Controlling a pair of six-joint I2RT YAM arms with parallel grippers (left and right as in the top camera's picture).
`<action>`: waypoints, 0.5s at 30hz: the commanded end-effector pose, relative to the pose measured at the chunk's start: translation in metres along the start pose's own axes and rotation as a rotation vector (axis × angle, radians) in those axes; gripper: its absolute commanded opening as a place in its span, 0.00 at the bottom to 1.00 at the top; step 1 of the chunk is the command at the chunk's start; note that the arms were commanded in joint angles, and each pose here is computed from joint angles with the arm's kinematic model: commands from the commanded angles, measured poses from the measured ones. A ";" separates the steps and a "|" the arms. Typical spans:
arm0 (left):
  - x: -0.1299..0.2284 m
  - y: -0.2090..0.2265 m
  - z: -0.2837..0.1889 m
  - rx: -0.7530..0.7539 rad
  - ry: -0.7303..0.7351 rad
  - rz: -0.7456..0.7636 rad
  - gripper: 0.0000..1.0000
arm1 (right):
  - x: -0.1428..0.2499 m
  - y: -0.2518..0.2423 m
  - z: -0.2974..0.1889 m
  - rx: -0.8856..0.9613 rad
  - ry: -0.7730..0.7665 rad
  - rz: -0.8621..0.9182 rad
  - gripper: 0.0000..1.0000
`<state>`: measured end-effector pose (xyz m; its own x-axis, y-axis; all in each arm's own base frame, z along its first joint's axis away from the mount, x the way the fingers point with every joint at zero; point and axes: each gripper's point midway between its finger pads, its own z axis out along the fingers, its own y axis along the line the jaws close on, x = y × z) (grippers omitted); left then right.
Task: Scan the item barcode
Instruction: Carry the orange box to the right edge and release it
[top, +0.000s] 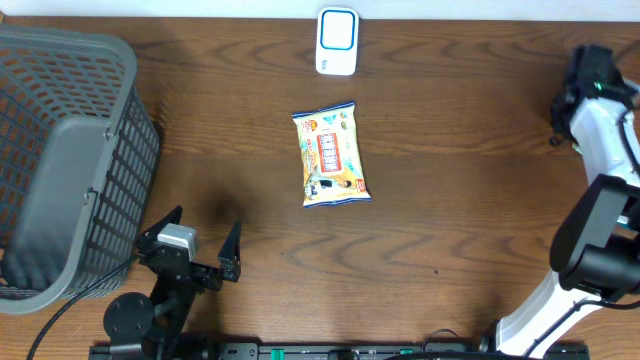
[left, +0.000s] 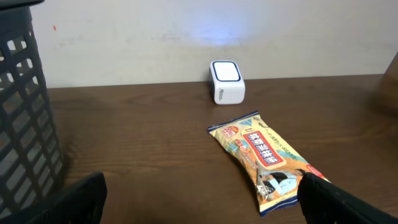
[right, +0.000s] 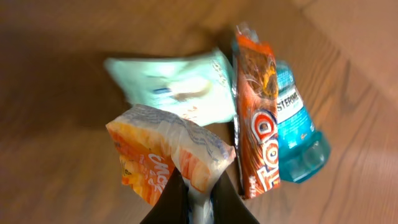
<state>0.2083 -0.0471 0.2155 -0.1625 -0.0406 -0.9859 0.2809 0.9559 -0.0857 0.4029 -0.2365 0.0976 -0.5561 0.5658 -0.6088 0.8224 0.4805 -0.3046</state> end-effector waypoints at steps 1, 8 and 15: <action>-0.003 0.000 -0.001 -0.001 -0.009 0.018 0.98 | 0.026 -0.007 0.027 -0.011 0.064 0.082 0.01; -0.003 0.000 -0.001 -0.001 -0.009 0.018 0.98 | 0.019 -0.018 0.035 -0.024 0.046 0.136 0.35; -0.003 0.000 -0.001 -0.001 -0.009 0.018 0.98 | -0.031 -0.018 -0.035 -0.209 -0.009 0.206 0.99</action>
<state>0.2083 -0.0471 0.2157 -0.1618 -0.0406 -0.9860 0.2810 0.9559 -0.0855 0.3780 -0.2488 0.0798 -0.4671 0.6739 -0.5725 0.8754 0.4438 -0.1918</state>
